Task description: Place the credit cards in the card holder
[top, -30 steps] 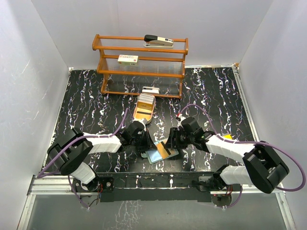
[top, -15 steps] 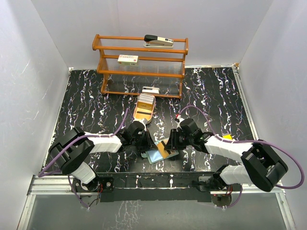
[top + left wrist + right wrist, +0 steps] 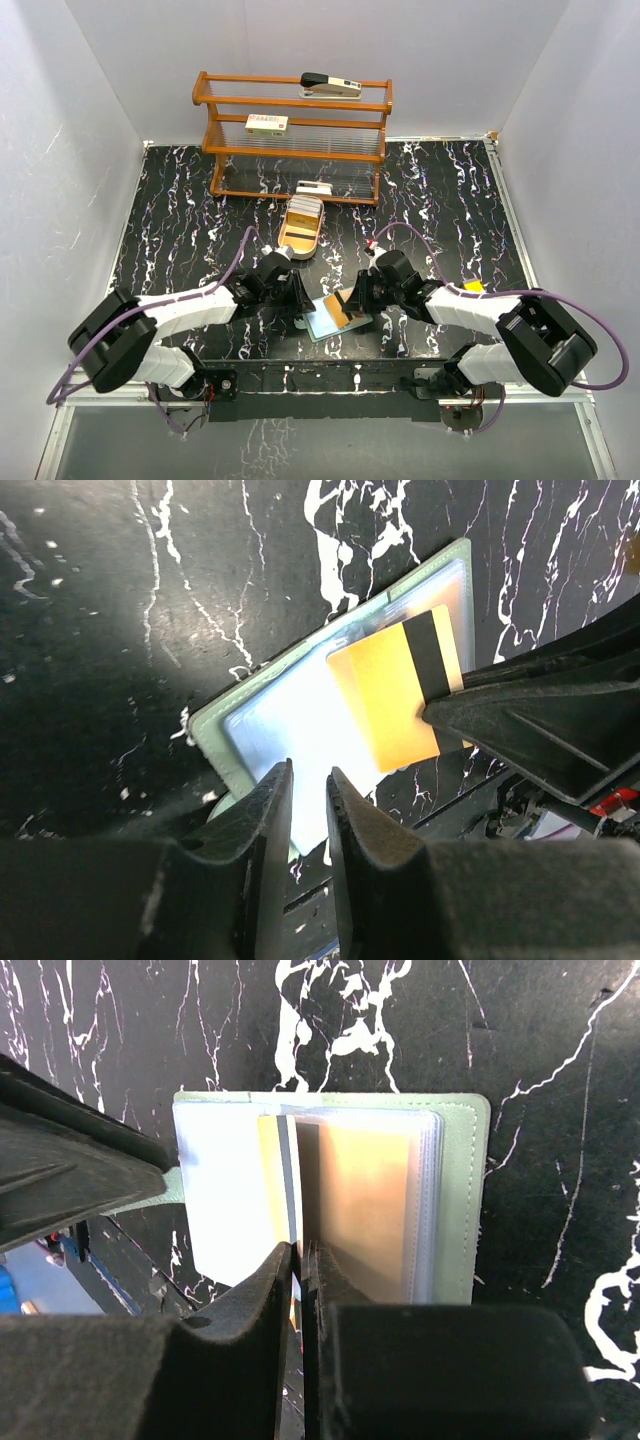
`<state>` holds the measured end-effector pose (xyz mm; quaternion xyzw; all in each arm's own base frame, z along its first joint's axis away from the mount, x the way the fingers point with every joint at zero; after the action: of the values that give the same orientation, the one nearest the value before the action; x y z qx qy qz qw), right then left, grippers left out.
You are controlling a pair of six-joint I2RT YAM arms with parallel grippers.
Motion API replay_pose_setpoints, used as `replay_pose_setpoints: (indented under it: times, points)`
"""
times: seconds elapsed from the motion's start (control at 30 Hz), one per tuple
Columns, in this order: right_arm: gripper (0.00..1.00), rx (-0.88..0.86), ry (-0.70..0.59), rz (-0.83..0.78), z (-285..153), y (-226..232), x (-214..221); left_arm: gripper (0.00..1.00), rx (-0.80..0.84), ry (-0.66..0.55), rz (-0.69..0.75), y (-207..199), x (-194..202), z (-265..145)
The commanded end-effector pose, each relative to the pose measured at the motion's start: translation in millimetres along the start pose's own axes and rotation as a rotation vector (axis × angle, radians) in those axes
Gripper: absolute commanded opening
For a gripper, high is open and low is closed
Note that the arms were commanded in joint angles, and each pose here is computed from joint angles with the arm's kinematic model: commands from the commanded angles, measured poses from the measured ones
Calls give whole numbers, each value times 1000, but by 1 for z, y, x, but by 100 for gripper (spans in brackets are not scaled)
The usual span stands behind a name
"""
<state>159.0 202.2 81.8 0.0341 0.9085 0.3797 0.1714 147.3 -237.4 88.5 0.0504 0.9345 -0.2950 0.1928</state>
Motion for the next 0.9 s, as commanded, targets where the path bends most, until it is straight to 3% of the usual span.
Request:
replay_pose_setpoints:
  times: [0.0, 0.5, 0.7, 0.87]
  points:
    - [5, 5, -51, -3, 4, -4, -4, 20, -113, -14, 28, 17, 6, -16]
    - [7, -15, -45, 71, 10, -7, 3, 2, -64, 34, 0, 25, 24, 0]
    - [7, -39, -65, 85, 9, -3, 1, 0, -52, 34, -7, 25, 25, 1]
    - [19, 10, -32, 35, 8, -3, 0, 0, -49, 28, -3, 23, 23, 0]
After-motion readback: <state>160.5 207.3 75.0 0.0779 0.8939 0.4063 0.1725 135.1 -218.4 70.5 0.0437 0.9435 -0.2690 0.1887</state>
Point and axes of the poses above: each gripper's point midway between its finger pads, its own z axis out along the fingers, its own y axis along the line the jaws close on, x = y × z, the point moved 7 cm from there along -z, back along the fingers, and after that the axes turned 11 degrees about z, right-handed, at the moved point
